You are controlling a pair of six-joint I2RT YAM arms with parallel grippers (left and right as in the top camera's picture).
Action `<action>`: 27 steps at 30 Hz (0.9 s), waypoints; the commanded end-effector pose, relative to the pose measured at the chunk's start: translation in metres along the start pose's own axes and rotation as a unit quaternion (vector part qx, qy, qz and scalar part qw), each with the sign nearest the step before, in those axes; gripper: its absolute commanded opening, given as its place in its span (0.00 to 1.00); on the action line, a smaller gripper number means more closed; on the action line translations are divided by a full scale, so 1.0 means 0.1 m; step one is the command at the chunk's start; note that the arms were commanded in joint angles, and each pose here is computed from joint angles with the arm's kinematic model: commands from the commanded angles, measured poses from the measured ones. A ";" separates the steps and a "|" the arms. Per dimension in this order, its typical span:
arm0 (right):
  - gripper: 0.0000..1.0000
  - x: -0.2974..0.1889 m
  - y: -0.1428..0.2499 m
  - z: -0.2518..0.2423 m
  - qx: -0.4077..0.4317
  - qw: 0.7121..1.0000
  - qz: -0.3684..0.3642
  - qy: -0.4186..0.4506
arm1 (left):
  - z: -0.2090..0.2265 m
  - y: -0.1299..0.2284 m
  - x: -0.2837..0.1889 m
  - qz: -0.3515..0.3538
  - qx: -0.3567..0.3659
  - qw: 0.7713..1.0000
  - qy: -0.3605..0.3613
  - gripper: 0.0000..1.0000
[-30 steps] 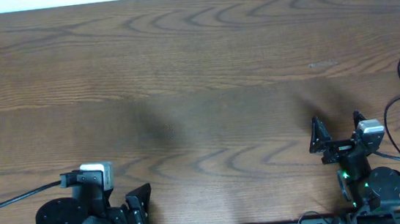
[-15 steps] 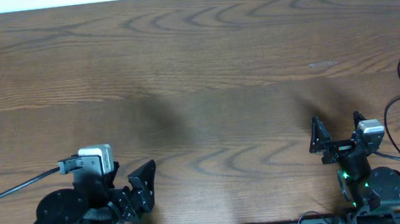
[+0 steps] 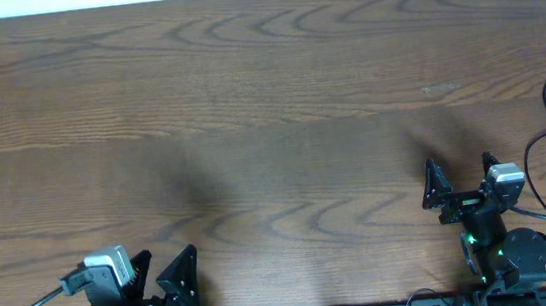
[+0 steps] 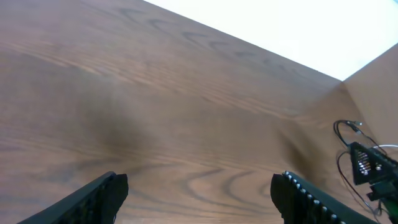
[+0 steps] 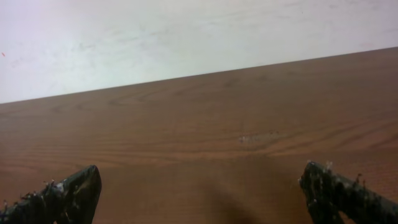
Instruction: Untangle cables
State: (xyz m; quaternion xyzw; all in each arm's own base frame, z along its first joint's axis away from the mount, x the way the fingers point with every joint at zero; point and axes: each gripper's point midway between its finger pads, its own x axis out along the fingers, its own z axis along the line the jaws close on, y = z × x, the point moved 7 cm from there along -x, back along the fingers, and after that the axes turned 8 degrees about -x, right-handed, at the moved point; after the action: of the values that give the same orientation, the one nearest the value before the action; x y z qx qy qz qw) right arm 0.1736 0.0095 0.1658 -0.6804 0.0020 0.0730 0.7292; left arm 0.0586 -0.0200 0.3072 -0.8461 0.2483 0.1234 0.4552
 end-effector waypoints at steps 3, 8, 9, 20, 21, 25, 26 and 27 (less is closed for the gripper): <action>0.99 0.00 0.01 -0.02 0.005 1.000 -0.001 0.006 | 0.21 0.14 0.16 0.015 -0.006 0.998 -0.066 0.79; 0.99 0.00 0.01 -0.02 0.005 1.000 -0.001 0.006 | 0.20 0.09 0.42 -0.017 0.003 0.998 -0.057 0.79; 0.99 0.00 0.01 -0.02 0.005 1.000 -0.001 0.006 | 0.19 0.08 0.46 -0.023 0.007 0.998 -0.052 0.79; 0.99 0.00 0.01 -0.02 0.005 1.000 -0.001 0.006 | 0.08 -0.03 0.77 -0.089 0.035 0.995 -0.001 0.79; 0.99 0.00 0.01 -0.02 0.005 1.000 -0.001 0.006 | 0.06 -0.06 0.80 -0.100 0.038 0.994 0.007 0.79; 0.99 0.00 0.01 -0.02 0.005 1.000 -0.001 0.006 | 0.01 -0.13 0.88 -0.143 0.072 0.987 0.028 0.79; 0.99 0.00 0.01 -0.02 0.005 1.000 -0.001 0.006 | 0.01 -0.16 0.90 -0.156 0.074 0.984 0.030 0.79; 0.99 0.00 0.01 -0.02 0.005 1.000 -0.001 0.006 | 0.01 -0.18 0.93 -0.168 0.076 0.982 0.032 0.80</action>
State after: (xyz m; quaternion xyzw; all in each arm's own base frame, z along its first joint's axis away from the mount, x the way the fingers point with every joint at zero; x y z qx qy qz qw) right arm 0.1736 0.0095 0.1652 -0.6803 0.0025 0.0734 0.7292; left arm 0.1421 -0.0421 0.2826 -0.8559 0.1432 0.0056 0.4968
